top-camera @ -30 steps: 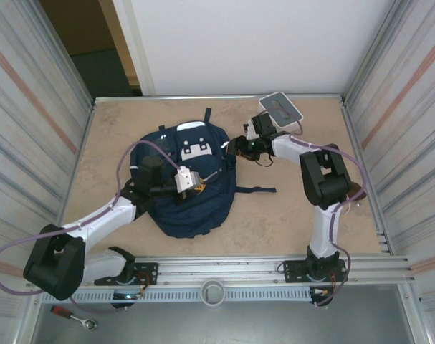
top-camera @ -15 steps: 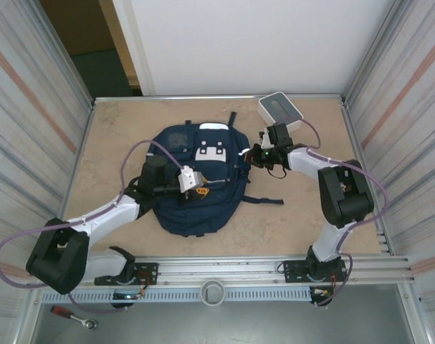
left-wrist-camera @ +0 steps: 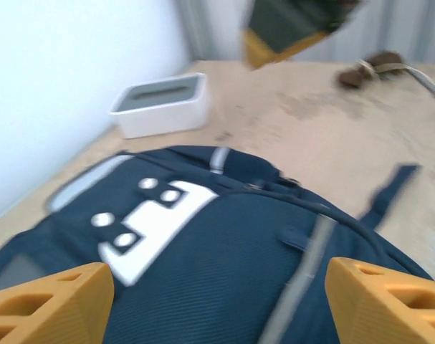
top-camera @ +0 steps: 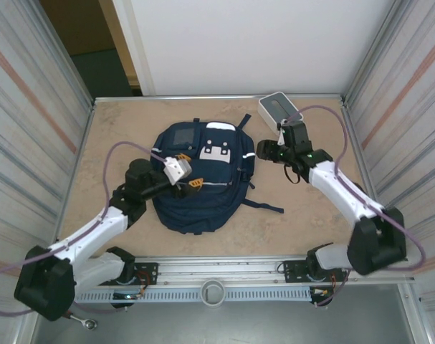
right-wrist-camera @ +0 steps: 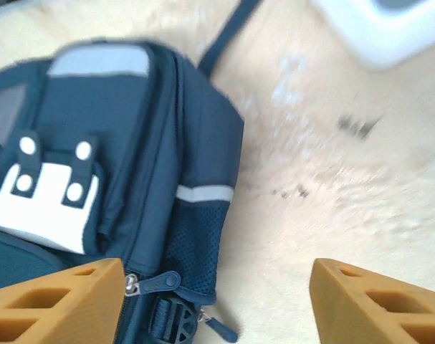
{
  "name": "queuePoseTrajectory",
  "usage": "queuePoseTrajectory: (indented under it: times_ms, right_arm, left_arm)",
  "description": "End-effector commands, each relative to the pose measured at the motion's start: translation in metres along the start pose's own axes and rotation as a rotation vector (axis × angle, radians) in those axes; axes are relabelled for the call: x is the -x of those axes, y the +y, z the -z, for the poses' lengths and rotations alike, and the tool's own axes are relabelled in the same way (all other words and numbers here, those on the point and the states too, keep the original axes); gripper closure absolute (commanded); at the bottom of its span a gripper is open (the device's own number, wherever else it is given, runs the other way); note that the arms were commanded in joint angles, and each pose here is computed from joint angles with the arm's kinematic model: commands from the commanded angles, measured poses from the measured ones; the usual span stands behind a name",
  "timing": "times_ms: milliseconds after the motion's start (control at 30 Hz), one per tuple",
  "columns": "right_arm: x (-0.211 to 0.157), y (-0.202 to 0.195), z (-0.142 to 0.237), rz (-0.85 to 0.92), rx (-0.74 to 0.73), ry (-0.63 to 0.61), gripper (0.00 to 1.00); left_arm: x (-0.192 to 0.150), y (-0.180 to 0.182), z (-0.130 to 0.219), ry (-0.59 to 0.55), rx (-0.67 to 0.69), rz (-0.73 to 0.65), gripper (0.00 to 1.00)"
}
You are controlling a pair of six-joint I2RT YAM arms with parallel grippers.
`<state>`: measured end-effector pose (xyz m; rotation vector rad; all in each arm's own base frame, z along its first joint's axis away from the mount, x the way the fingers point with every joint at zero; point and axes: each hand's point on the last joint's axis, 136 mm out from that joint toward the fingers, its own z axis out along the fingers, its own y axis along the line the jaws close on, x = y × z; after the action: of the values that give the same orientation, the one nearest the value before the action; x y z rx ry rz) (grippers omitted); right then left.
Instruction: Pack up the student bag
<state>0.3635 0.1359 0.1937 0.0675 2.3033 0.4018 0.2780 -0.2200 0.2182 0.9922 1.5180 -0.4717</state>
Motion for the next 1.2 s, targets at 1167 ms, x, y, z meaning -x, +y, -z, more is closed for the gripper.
queuePoseTrajectory:
  times_ms: [1167]
  right_arm:
    - [-0.038, -0.167, -0.010, 0.177, -0.474, -0.351, 0.01]
  left_arm:
    - [-0.168, 0.174, 0.120, 0.182, 1.006, 0.484, 0.01]
